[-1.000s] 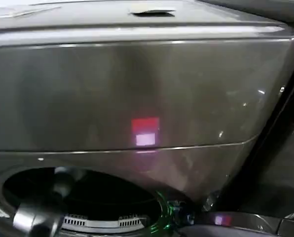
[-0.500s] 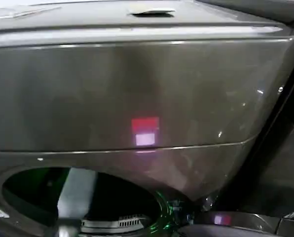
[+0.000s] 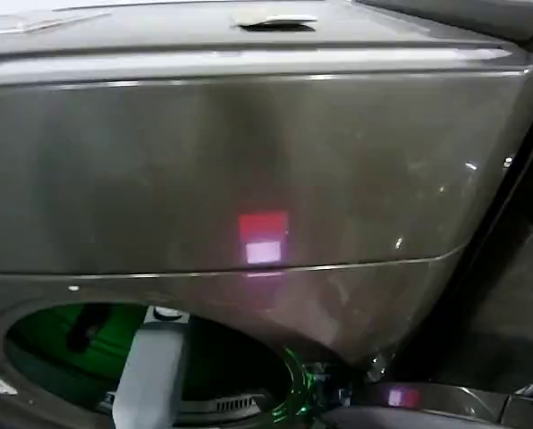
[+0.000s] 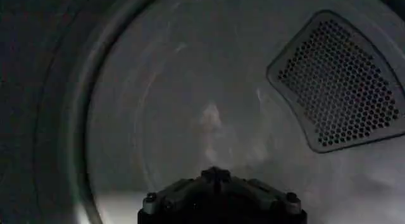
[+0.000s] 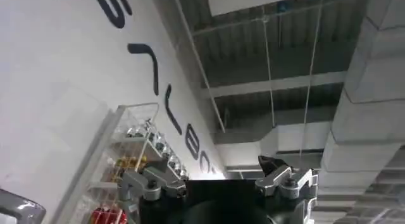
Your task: Grasp the clothes from the dryer.
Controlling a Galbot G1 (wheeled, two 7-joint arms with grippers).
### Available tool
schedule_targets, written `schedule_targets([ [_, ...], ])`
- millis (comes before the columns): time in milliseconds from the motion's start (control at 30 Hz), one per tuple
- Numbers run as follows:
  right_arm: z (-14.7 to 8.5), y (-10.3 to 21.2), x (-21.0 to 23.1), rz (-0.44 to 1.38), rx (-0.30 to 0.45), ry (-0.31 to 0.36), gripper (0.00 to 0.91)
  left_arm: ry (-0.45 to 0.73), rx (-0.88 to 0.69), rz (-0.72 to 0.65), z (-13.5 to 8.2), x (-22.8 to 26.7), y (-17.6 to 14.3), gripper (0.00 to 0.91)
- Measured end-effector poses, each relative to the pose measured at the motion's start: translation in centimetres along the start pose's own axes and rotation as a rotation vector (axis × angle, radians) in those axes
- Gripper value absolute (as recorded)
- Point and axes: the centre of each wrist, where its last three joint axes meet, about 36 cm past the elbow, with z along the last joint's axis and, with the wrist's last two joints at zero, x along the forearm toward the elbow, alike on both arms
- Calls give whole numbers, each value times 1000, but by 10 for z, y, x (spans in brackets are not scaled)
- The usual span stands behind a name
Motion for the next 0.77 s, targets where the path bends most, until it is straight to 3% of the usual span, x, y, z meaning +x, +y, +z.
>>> schedule_targets([
  [767,-4,-8,3,0,18,5,907,-23,27,82,-5,-1,-12,0],
])
